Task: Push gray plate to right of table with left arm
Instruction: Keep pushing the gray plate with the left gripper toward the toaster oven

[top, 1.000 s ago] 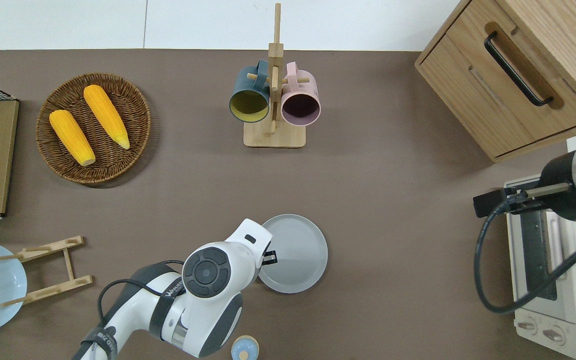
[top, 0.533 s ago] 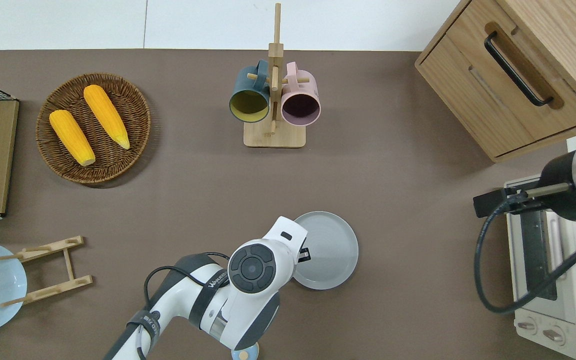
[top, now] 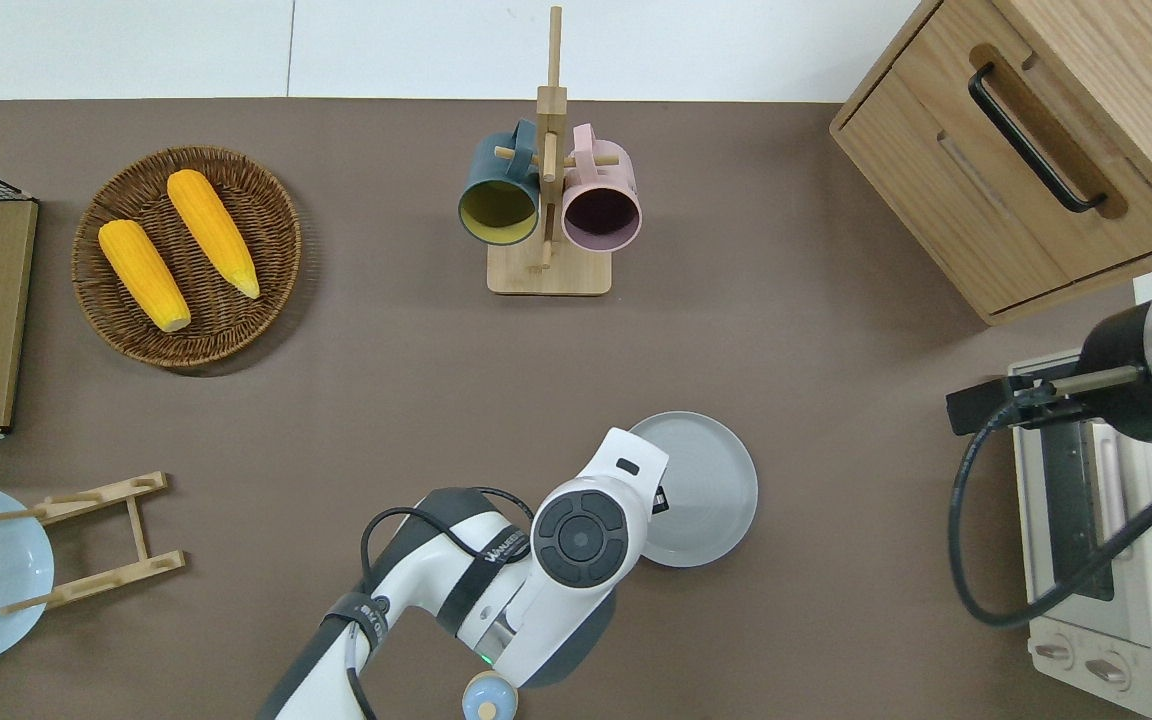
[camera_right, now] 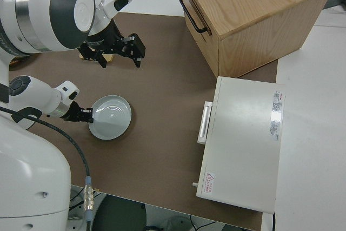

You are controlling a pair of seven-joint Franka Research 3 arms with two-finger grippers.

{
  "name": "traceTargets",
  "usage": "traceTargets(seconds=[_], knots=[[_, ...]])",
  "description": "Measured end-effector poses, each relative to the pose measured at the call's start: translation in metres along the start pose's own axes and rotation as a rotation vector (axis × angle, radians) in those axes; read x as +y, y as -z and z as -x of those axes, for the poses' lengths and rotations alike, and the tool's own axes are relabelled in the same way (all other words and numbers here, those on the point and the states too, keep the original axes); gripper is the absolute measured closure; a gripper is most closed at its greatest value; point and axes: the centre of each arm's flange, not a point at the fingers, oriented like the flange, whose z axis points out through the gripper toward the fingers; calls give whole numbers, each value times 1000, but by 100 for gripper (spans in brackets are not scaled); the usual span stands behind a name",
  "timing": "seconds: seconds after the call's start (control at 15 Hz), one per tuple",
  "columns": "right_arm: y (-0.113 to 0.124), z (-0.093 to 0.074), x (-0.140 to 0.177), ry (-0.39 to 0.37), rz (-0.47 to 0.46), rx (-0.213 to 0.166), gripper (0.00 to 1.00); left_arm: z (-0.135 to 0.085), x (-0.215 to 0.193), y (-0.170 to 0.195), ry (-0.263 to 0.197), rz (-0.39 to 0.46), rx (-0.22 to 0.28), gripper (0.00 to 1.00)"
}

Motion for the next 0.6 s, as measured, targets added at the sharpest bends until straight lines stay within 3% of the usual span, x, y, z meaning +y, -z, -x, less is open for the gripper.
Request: traceTargets(seconds=[0.6], knots=[[0, 0, 0, 0, 0, 0, 1, 15, 48, -8, 18, 25, 17, 95]])
